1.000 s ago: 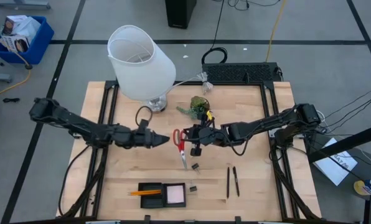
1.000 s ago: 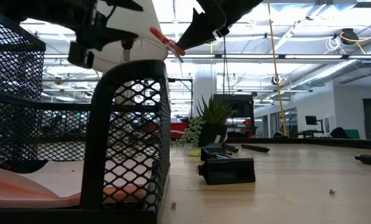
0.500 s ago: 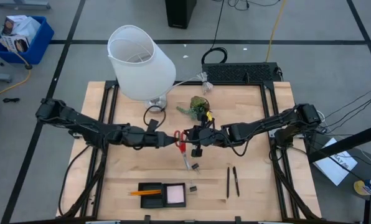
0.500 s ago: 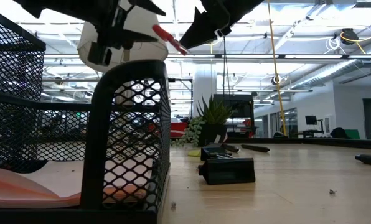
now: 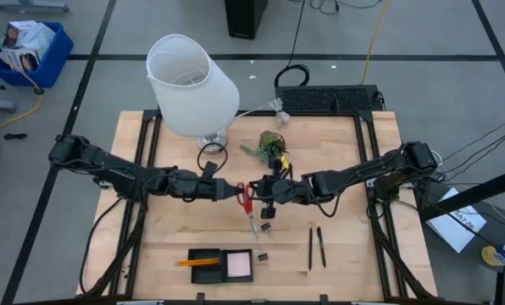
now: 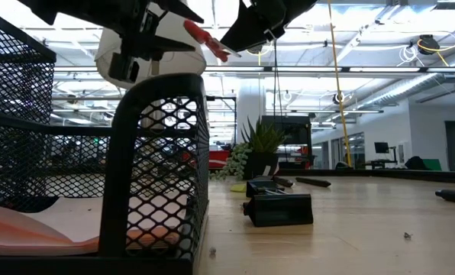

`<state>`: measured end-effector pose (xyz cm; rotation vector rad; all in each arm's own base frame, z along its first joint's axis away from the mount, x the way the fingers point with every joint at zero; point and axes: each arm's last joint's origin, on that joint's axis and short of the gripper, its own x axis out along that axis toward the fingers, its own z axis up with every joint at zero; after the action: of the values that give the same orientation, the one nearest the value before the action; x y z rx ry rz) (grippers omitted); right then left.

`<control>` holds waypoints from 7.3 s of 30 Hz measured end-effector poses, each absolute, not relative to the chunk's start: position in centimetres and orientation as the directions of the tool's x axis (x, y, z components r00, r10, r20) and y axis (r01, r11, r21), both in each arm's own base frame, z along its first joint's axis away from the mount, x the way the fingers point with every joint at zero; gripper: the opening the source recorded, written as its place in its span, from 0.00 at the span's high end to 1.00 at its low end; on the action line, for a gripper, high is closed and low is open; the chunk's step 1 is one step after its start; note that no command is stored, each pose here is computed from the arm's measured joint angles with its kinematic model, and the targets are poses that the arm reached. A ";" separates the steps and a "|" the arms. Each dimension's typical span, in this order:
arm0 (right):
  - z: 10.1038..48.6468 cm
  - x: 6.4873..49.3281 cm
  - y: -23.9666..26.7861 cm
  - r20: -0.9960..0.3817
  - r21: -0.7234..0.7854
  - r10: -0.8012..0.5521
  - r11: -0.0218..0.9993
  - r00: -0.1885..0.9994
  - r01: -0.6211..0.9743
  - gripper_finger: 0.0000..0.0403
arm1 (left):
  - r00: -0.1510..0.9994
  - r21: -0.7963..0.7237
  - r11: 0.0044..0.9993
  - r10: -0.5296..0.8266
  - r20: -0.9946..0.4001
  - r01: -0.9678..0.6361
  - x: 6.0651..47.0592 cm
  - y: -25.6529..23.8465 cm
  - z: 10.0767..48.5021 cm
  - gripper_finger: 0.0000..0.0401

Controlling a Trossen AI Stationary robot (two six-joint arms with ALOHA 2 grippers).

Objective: Pick and place office supplies into organizer
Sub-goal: Put the red scissors into the mesh desk organizer, then put the middle black binder clip into the mesh desk organizer

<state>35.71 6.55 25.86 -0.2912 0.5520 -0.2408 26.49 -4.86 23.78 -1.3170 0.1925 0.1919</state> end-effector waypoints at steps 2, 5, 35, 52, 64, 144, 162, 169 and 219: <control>25.9 35.7 6.6 -0.475 -0.333 -0.299 0.932 0.828 0.146 0.96 | 0.968 -0.939 0.238 0.024 -0.250 -0.248 26.5 -4.8 23.8 0.65; 25.8 35.7 6.6 -0.479 -0.331 -0.299 0.932 0.826 0.146 0.95 | 0.964 -0.935 0.239 0.018 -0.266 -0.262 26.5 -4.7 23.6 0.80; 28.9 23.3 2.0 -0.389 -0.146 -0.447 0.893 0.805 0.426 0.79 | 0.970 -0.888 0.456 -0.185 -0.157 -0.057 22.2 -4.7 28.1 0.90; 24.5 21.2 2.3 -0.131 0.215 -0.276 0.930 0.952 0.299 0.81 | 0.946 -0.673 0.725 -0.301 -0.122 0.144 15.1 -9.5 30.5 0.92; 25.8 21.3 1.6 -0.011 0.276 -0.378 0.889 0.926 0.366 0.81 | 0.925 -0.488 0.868 -0.255 -0.280 0.092 14.1 -10.5 28.7 0.89; 25.3 19.7 2.4 -0.160 0.689 0.025 0.719 0.987 0.093 0.81 | 0.982 -0.890 0.418 0.115 -0.147 -0.182 27.1 -2.8 24.6 0.57; 19.6 23.8 4.5 -0.379 0.459 0.210 0.888 0.901 -0.014 0.81 | 0.989 -0.913 0.385 -0.014 -0.148 -0.131 27.1 -2.4 24.7 0.58; 16.6 25.7 4.6 -0.420 0.361 0.255 0.928 0.871 -0.098 0.81 | 0.987 -0.946 0.301 -0.069 -0.147 -0.120 27.1 -2.6 24.7 0.58; 8.8 31.5 2.2 -0.608 -0.143 0.221 0.914 0.762 -0.380 0.52 | 0.989 -0.980 0.160 -0.073 -0.128 -0.115 27.1 -2.7 24.9 0.58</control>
<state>31.55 2.20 8.81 -0.2660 0.6240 0.3311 27.14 -2.71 24.91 -1.4120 0.1587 0.0301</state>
